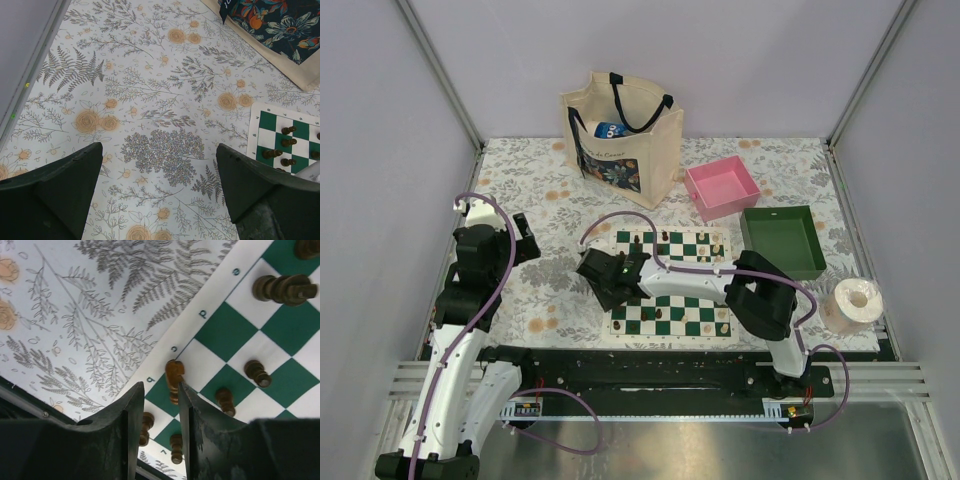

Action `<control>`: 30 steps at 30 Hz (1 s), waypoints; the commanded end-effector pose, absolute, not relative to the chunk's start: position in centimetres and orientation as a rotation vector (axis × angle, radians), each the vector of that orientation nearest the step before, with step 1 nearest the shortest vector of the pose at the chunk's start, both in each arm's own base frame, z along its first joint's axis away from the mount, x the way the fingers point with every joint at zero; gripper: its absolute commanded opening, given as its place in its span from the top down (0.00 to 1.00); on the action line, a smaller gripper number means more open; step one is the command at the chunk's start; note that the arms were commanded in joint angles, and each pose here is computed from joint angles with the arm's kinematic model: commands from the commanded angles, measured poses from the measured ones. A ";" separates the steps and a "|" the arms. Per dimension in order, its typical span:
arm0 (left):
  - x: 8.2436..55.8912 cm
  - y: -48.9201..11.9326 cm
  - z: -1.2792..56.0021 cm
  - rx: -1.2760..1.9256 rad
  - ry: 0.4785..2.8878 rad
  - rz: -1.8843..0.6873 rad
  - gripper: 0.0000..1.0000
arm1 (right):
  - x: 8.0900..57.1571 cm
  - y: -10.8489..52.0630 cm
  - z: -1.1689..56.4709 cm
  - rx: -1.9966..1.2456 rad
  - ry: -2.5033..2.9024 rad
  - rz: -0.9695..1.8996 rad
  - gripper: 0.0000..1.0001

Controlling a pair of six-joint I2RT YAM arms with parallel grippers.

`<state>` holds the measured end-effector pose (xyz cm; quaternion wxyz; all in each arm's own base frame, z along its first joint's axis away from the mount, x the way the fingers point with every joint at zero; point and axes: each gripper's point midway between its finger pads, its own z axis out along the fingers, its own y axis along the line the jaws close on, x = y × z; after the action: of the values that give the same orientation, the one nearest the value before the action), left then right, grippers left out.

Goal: Set up the chess pieces on the board

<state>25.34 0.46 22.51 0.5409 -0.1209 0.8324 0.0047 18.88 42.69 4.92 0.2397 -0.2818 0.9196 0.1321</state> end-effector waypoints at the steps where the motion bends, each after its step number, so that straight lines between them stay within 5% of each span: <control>1: 25.6 0.6 23.8 -0.296 1.928 0.003 0.01 | 20.5 41.9 5.7 -0.765 2.514 0.355 0.58; 30: 25.7 0.6 23.7 -0.296 1.931 0.004 0.01 | 20.2 42.4 2.4 -0.836 2.597 0.438 0.57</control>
<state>25.34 0.46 22.51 0.5409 -0.1209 0.8324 0.0047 19.52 42.05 2.37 0.1842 -0.2967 0.9252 0.1482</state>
